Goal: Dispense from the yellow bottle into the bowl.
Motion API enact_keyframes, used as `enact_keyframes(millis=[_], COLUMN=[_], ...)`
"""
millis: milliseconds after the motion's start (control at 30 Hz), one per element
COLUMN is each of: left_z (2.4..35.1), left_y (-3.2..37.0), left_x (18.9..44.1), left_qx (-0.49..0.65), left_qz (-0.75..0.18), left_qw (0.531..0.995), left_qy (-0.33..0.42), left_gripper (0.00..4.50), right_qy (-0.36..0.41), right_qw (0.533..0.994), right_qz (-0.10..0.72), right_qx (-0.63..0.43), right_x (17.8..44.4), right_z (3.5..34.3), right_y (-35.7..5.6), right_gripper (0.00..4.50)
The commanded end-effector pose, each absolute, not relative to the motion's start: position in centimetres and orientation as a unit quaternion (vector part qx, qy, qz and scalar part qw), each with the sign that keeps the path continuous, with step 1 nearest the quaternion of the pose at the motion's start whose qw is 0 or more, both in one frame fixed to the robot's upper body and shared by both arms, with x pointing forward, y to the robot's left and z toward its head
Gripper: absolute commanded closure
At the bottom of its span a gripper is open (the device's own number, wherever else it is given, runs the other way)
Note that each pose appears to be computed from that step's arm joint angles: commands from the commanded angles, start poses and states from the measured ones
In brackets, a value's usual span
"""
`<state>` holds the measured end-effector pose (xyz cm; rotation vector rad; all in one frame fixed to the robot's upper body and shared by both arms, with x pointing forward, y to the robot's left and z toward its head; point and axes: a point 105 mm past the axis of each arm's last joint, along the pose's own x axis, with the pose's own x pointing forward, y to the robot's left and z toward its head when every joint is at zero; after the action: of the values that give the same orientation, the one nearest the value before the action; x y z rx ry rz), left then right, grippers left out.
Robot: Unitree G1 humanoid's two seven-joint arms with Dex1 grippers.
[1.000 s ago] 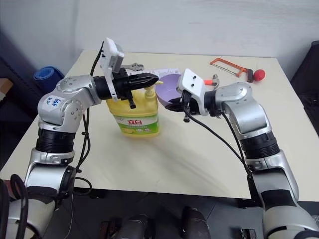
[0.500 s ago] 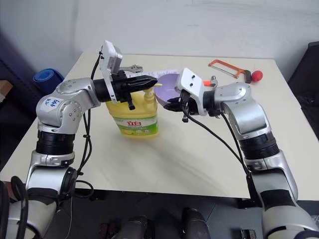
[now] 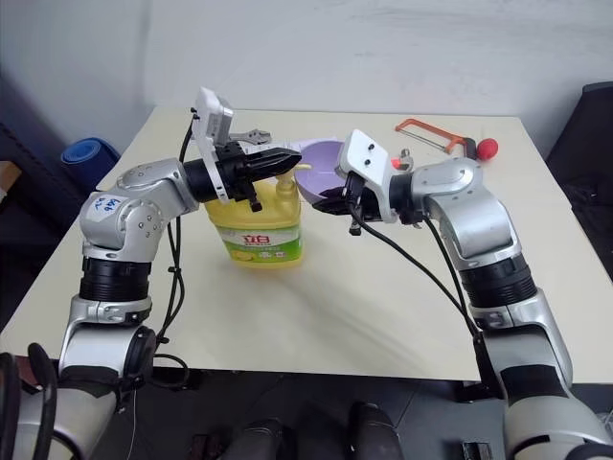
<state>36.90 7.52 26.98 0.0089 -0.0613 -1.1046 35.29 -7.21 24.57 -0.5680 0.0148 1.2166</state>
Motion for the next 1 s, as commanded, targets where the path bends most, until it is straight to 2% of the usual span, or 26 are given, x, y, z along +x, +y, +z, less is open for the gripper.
enact_keyframes(millis=[33,200,267,367,500,600,700,800,900,933,967,1000], left_z=[26.6,32.1,32.9,32.1,29.3,25.2,22.5,18.6,16.0,15.6,15.1,14.8], left_y=[9.0,11.6,13.2,15.1,17.2,18.7,19.6,20.9,21.4,21.3,21.4,21.5], left_x=[37.2,35.7,34.5,33.0,30.8,28.8,27.5,27.5,28.0,28.0,28.2,28.2], left_qx=[-0.034,-0.065,-0.052,-0.013,0.053,0.096,0.112,0.105,0.112,0.099,0.094,0.095], left_qz=[-0.523,-0.533,-0.538,-0.545,-0.547,-0.546,-0.535,-0.481,-0.447,-0.44,-0.431,-0.424], left_qw=[0.852,0.831,0.822,0.82,0.823,0.829,0.836,0.87,0.887,0.892,0.897,0.901], left_qy=[-0.018,-0.147,-0.179,-0.175,-0.143,-0.074,-0.041,-0.021,-0.014,-0.016,-0.014,-0.016], left_gripper=[4.48,4.48,4.48,4.48,4.48,4.48,4.48,4.48,4.48,4.5,4.19,4.09], right_qy=[-0.022,-0.011,0.006,0.037,0.071,0.076,0.075,0.086,0.092,0.094,0.09,0.088], right_qw=[0.788,0.81,0.821,0.839,0.861,0.868,0.877,0.876,0.896,0.9,0.902,0.901], right_qz=[0.554,0.524,0.508,0.477,0.44,0.412,0.388,0.381,0.365,0.369,0.369,0.376], right_qx=[-0.269,-0.263,-0.26,-0.259,-0.246,-0.265,-0.275,-0.284,-0.234,-0.211,-0.203,-0.196], right_x=[34.8,35.6,35.8,36.1,36.1,35.9,35.9,35.4,35.7,35.5,35.3,35.0], right_z=[25.9,25.1,24.3,22.6,19.7,16.6,14.8,12.5,11.7,11.5,11.4,11.3], right_y=[-7.9,-9.8,-11.4,-14.2,-17.8,-20.8,-22.8,-24.2,-24.7,-24.7,-24.8,-24.8], right_gripper=[4.5,4.5,4.5,4.5,4.5,4.5,4.5,4.5,4.5,4.2,3.82,3.6])
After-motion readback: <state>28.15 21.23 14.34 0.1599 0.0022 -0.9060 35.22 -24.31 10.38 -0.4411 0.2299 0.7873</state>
